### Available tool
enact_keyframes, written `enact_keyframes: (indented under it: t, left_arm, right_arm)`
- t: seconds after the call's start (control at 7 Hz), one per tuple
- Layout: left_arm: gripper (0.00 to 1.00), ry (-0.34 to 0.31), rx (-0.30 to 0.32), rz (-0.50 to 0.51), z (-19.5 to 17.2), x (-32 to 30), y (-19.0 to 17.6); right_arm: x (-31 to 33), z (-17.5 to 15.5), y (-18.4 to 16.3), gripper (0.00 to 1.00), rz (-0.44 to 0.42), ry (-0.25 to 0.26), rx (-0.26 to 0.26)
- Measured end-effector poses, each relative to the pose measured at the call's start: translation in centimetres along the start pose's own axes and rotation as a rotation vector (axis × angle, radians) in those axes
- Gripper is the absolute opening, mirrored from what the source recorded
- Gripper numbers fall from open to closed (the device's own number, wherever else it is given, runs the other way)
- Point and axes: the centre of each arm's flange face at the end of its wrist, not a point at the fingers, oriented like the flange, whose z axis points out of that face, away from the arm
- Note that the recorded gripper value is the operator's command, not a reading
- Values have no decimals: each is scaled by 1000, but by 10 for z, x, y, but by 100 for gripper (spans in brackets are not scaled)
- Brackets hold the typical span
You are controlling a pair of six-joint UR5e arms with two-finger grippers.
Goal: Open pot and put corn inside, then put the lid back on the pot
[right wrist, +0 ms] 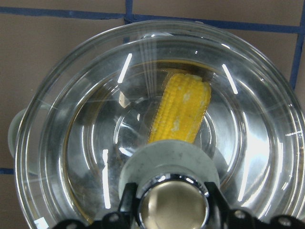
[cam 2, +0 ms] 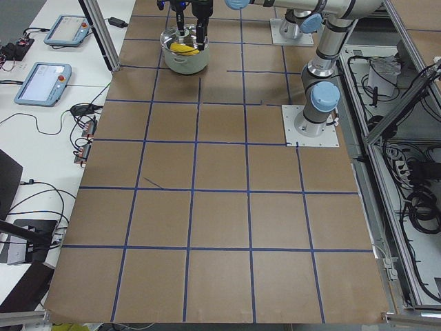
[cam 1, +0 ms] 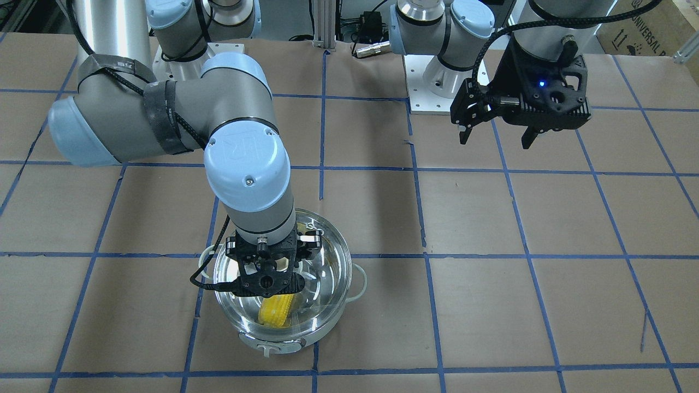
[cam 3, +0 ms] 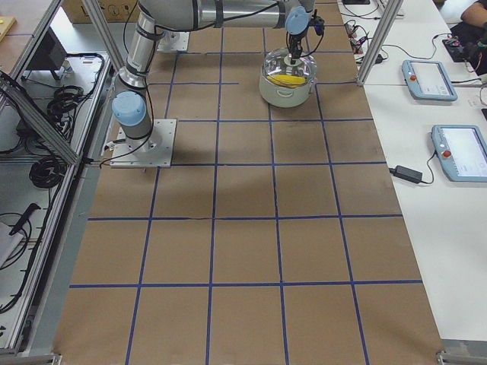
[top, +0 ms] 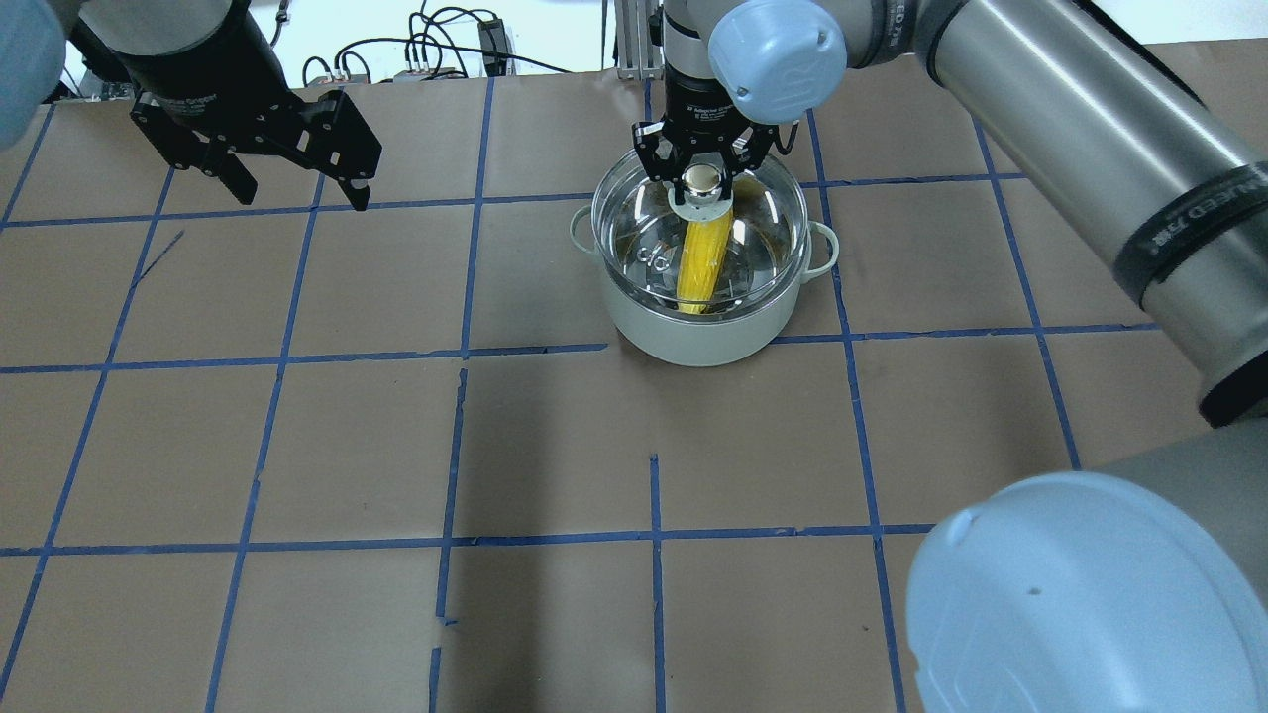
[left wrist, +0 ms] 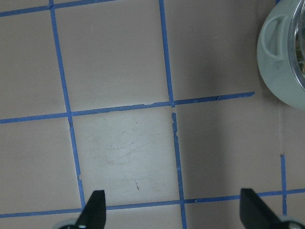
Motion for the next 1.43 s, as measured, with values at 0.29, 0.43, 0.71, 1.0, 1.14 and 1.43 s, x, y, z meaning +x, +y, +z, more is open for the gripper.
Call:
enact_keyframes:
  t: [0.29, 0.43, 0.71, 1.0, 1.14, 1.43]
  left_arm:
    - [100, 0, 0, 1, 0, 0, 0]
    - [100, 0, 0, 2, 0, 0, 0]
    - [100, 0, 0, 1, 0, 0, 0]
    - [100, -1, 0, 1, 0, 0, 0]
    - [100, -2, 0, 1, 0, 0, 0]
    - [100, -2, 0, 1, 0, 0, 0]
  right_arm:
    - [-2, 1, -1, 8, -1, -4, 0]
    - [-1, 2, -2, 8, -1, -2, -1]
    - [1, 4, -2, 8, -1, 1, -3]
    - [5, 3, -3, 8, -5, 4, -3]
    - [6, 3, -3, 8, -6, 5, -3]
    - [8, 4, -3, 8, -6, 4, -4]
